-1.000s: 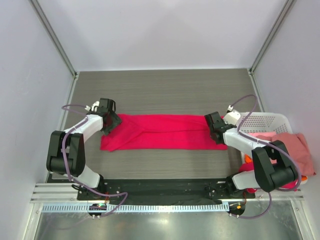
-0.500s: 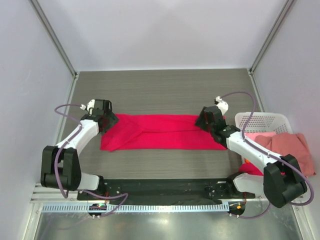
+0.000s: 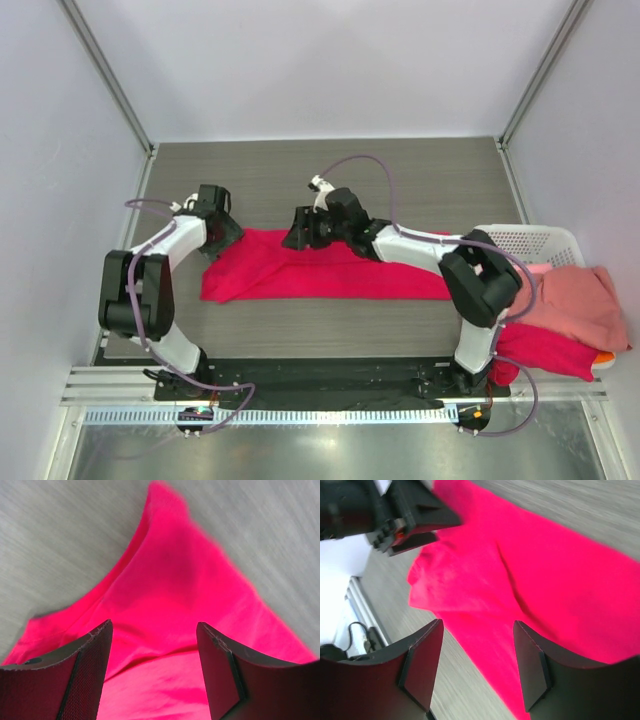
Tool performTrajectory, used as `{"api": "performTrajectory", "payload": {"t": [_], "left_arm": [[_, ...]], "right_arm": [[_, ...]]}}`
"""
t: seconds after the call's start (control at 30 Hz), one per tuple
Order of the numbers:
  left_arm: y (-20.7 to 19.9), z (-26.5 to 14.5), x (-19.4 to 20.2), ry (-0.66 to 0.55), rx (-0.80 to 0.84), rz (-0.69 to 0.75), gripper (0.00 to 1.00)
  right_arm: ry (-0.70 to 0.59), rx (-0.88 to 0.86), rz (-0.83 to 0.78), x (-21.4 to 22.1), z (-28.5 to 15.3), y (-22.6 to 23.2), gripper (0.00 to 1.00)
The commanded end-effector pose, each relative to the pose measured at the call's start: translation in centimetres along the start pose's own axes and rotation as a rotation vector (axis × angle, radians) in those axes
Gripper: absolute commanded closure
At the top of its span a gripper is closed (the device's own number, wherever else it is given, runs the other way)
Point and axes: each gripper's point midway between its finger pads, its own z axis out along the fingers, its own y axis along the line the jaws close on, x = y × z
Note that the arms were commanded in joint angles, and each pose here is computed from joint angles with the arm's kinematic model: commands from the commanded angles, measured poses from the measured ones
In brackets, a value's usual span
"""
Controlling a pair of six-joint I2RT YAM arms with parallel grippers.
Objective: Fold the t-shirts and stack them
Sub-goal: Fold the tshirt
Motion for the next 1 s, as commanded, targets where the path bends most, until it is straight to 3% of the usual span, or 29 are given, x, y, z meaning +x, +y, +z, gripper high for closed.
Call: {"api": "performTrajectory", "payload": {"t": [0.0, 0.43, 0.7, 0.8, 0.87, 0.97], "left_arm": [[-1.3, -0.1, -1.5, 0.021, -0.027, -0.045, 0.31], [-1.4, 2.1, -1.0, 0.110, -0.126, -0.029, 0.33], [-0.7, 4.2, -0.5, 0.149, -0.192, -0.017, 0.33], [-0.1, 4.3, -0.6, 0.138, -0.221, -0.010, 0.34], [0.1, 4.2, -0.8, 0.130, -0.230, -0.012, 0.34], [0.3, 4.0, -1.4, 0.112, -0.240, -0.011, 0.34]], "right_arm": [[-0.017, -0.201, -0.065, -3.3, 2.0, 4.3, 0.37], [0.145, -0.303, 0.046, -0.1, 11.9, 2.2, 0.40], [0.201, -0.344, 0.070, 2.4, 11.8, 1.7, 0.50], [0.225, -0.376, 0.066, 3.0, 11.3, 2.2, 0.64], [0.232, -0.382, 0.055, 3.1, 10.9, 2.3, 0.68], [0.242, -0.351, 0.025, 3.1, 10.8, 1.9, 0.61]]}}
